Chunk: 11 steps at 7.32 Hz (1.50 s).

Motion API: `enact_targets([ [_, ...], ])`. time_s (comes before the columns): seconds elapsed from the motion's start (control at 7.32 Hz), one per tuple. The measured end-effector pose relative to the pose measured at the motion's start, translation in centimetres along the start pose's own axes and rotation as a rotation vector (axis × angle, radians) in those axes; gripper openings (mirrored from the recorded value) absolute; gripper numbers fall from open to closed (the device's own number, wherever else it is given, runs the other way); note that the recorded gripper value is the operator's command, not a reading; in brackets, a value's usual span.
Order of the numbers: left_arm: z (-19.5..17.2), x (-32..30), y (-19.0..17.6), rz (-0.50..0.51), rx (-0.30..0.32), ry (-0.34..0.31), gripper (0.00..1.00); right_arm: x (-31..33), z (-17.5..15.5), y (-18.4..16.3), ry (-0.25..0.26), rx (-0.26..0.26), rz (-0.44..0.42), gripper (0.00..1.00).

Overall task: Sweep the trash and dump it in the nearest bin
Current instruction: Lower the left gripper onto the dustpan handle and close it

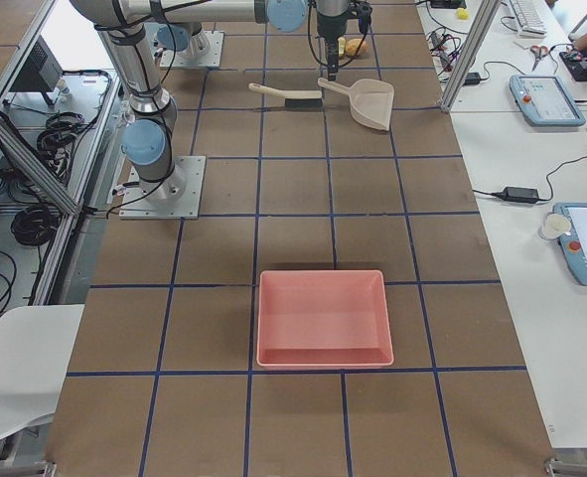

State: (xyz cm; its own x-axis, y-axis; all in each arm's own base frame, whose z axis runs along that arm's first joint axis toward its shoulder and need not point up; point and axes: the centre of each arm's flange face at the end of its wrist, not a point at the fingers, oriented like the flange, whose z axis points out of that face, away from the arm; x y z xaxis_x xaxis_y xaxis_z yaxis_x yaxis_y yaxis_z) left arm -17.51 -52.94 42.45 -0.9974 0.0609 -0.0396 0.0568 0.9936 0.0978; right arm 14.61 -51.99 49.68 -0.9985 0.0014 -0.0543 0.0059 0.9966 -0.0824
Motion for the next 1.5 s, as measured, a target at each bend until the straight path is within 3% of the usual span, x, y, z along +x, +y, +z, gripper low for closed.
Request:
enact_targets([
  [0.55,5.9,4.5,-1.6,0.131,0.103,0.09,1.0,0.2,0.1,-0.1,0.0,-0.003,0.003,1.0],
  [1.5,14.5,13.4,-5.4,0.287,0.252,0.102,1.0,0.4,0.2,-0.1,0.0,-0.005,0.006,1.0],
])
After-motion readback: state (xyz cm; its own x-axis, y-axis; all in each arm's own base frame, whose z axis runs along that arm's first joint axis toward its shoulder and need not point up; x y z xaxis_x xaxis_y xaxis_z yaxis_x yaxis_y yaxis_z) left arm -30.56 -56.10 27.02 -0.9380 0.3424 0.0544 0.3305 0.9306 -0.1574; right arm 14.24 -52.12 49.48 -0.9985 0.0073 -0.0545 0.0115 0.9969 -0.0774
